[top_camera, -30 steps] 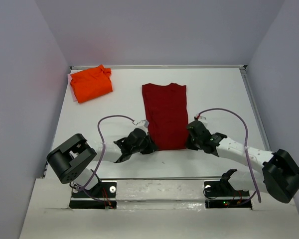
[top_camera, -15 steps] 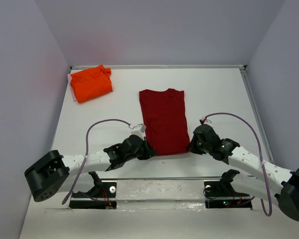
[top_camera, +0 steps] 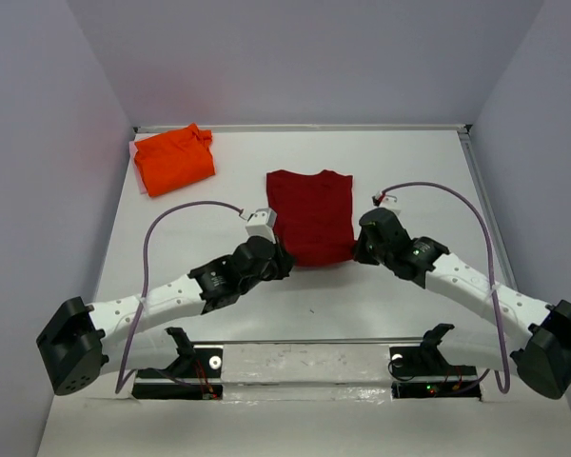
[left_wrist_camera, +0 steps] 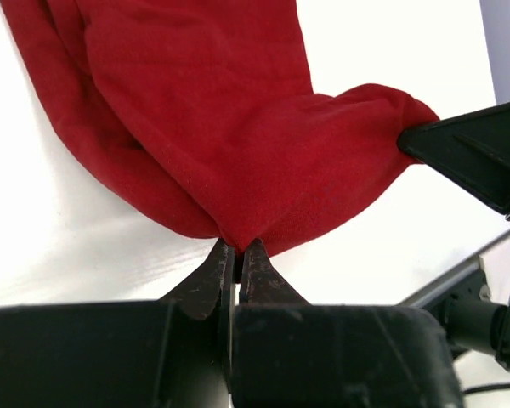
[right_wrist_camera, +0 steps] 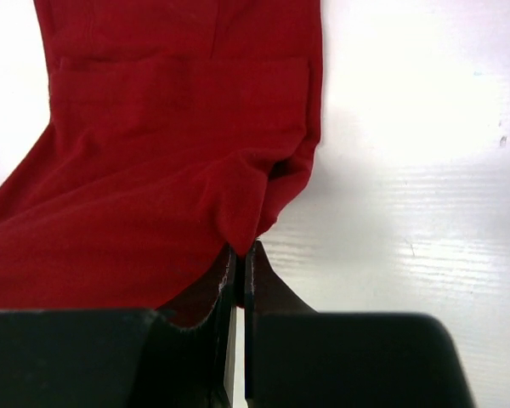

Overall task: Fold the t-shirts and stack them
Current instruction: Grab one side of the 2/3 rectangular tshirt with both arms, then fold the long partially folded tshirt into a neat square

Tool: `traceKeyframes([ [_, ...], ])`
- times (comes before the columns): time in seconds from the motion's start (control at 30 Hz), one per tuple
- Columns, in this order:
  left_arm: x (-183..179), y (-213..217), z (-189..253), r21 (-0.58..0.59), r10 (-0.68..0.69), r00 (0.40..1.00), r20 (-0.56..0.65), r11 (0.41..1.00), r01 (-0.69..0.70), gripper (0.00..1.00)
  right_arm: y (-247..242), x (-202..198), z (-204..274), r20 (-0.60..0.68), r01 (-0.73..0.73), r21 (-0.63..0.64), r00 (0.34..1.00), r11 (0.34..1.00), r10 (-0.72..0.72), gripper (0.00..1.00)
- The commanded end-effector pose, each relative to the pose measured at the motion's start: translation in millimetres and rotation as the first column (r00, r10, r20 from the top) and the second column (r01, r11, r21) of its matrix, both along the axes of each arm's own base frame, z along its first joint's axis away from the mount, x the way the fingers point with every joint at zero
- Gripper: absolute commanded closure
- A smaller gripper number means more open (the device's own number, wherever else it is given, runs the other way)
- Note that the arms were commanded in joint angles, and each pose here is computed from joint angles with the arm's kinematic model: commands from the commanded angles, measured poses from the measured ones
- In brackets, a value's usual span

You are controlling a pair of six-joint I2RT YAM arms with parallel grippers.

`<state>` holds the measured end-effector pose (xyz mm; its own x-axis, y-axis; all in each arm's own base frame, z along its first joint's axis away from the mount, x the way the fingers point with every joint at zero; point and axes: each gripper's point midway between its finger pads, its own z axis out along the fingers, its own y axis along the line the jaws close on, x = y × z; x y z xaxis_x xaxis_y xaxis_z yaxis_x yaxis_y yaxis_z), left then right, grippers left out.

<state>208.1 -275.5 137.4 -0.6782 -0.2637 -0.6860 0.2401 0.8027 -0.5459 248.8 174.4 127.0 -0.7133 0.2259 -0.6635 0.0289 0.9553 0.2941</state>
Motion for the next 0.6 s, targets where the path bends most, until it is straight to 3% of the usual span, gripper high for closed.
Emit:
traceKeyframes([
  [0.0,25,8,28,0.063,0.067,0.992,0.106,0.995,-0.074,1.00,-1,27,26,0.099,0.031,-0.056,0.995,0.998,-0.026,1.00],
  [0.27,59,16,57,0.128,0.113,0.971,0.213,0.981,-0.142,1.00,11,64,50,0.176,0.080,-0.083,0.982,0.993,-0.064,1.00],
  [0.57,100,36,83,0.116,0.172,0.945,0.279,0.971,-0.210,1.00,19,107,84,0.279,0.148,-0.148,0.955,0.978,-0.102,1.00],
])
